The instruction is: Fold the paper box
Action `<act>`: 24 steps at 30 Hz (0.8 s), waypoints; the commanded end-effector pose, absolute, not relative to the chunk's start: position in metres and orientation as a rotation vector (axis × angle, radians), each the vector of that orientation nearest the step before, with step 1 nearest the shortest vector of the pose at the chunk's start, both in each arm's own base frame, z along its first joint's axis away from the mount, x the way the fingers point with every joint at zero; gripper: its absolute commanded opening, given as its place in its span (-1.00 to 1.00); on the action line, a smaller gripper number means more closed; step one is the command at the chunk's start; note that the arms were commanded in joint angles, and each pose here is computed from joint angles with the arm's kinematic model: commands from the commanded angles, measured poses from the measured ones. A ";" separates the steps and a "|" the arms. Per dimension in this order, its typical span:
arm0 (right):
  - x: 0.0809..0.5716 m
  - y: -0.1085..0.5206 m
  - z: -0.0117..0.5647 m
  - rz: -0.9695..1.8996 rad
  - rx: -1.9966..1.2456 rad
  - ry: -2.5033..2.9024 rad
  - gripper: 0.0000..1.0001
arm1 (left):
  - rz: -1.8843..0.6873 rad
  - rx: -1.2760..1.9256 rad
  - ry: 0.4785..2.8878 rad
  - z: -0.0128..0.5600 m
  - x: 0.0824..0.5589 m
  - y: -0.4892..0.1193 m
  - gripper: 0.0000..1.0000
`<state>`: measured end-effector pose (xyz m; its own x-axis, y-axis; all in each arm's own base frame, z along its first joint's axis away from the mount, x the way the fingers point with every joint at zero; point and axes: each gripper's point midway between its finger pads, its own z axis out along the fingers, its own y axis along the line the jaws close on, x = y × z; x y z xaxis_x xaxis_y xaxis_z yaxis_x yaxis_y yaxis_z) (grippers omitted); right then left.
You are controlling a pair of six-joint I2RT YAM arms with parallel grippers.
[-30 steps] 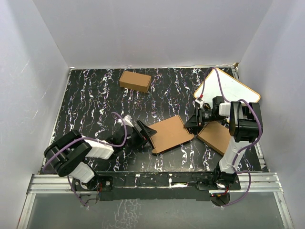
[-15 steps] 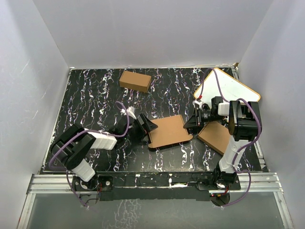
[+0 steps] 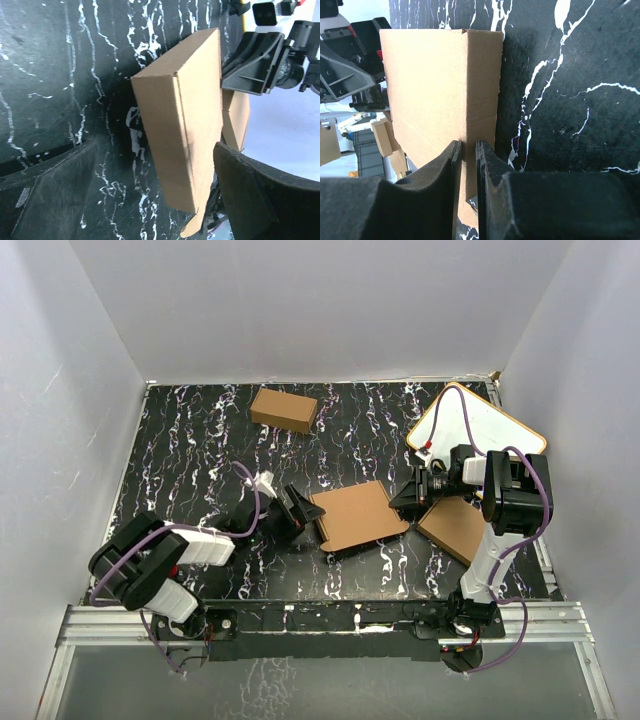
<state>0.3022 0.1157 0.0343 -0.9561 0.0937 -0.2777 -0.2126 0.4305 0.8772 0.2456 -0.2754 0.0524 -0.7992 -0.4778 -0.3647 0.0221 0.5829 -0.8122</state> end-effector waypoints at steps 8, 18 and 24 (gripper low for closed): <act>0.309 0.102 0.009 1.397 -0.124 2.445 -0.78 | -1.359 -0.491 2.189 0.066 0.252 -0.313 0.91; 0.311 0.101 0.013 1.384 -0.166 2.429 -0.74 | -1.367 -0.631 2.148 0.063 0.264 -0.321 0.26; 0.315 0.103 0.028 1.395 -0.227 2.373 -0.68 | -1.331 -0.678 2.140 0.066 0.264 -0.312 -0.19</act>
